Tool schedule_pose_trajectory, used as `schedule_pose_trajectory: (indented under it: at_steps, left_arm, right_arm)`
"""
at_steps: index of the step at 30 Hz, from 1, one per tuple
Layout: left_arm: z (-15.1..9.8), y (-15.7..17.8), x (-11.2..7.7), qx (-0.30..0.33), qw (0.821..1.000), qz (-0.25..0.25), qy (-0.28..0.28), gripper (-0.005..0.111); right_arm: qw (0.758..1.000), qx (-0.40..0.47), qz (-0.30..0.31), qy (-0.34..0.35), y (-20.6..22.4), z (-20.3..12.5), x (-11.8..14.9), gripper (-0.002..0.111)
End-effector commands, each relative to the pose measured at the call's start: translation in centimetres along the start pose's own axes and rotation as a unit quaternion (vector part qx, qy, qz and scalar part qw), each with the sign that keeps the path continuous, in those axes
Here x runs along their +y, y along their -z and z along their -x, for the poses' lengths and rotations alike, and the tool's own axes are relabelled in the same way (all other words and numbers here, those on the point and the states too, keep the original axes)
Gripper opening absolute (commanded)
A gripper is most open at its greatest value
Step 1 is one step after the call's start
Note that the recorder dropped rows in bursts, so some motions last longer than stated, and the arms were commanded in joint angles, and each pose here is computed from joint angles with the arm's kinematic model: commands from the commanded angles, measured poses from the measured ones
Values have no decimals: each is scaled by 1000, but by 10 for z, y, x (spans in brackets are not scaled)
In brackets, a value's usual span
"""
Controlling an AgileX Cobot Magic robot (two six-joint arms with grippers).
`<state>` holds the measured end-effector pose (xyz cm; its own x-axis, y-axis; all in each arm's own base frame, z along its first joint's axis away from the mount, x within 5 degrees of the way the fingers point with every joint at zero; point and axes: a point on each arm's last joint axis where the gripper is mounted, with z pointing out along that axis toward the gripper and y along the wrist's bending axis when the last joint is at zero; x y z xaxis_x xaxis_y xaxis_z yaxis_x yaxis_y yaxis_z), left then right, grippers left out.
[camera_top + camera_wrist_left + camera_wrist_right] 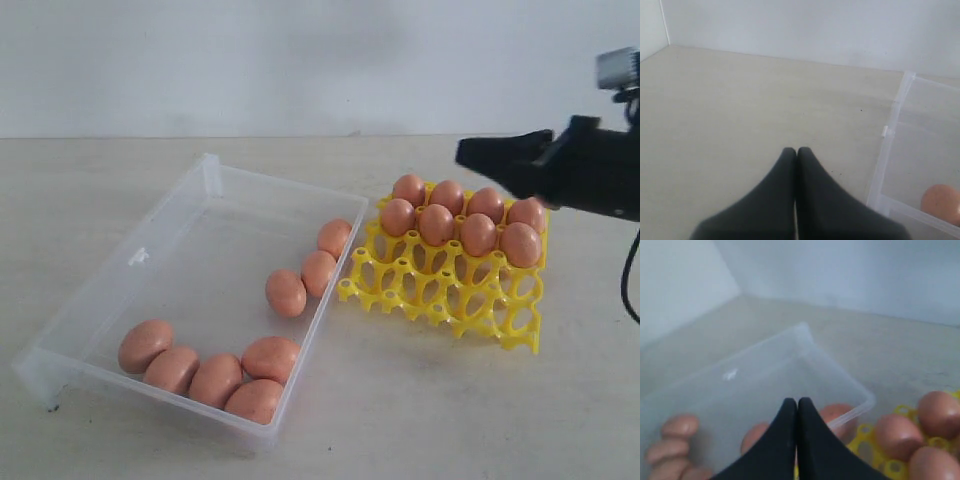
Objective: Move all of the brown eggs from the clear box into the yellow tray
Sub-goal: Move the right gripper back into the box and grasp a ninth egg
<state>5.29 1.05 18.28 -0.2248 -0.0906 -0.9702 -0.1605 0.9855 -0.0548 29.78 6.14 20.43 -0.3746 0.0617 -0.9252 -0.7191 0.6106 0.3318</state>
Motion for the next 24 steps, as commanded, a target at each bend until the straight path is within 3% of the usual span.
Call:
schedule_pose_trajectory:
  at_steps: [1,3,5,8,10,13,16,18,21,23,24]
  left_arm:
    - [1,0,0,-2,1000,-2,5,-4]
    - [1,0,0,-2,1000,-2,5,-4]
    - [1,0,0,-2,1000,-2,5,-4]
    - [1,0,0,-2,1000,-2,5,-4]
    - [1,0,0,-2,1000,-2,5,-4]
    - [1,0,0,-2,1000,-2,5,-4]
    - [1,0,0,-2,1000,-2,5,-4]
    - [1,0,0,-2,1000,-2,5,-4]
    - [1,0,0,-2,1000,-2,5,-4]
    - [1,0,0,-2,1000,-2,5,-4]
    - [1,0,0,-2,1000,-2,5,-4]
  right_arm:
    - [971,154,6,181,-22,-5,61,0]
    - [934,215,-95,269,-28,-6,79,0]
    - [894,224,-233,311,-29,0,91,0]
    - [843,224,-357,334,-28,17,106,0]
    - [845,255,-352,311,-31,25,114,0]
    - [862,340,-282,248,-42,43,130,0]
    - [856,431,-213,190,-58,63,142,0]
    - [846,474,-179,167,-90,71,144,0]
    - [857,470,-157,141,-142,73,139,0]
    - [855,485,-133,131,-176,68,134,7]
    - [844,505,-130,121,-194,57,127,20]
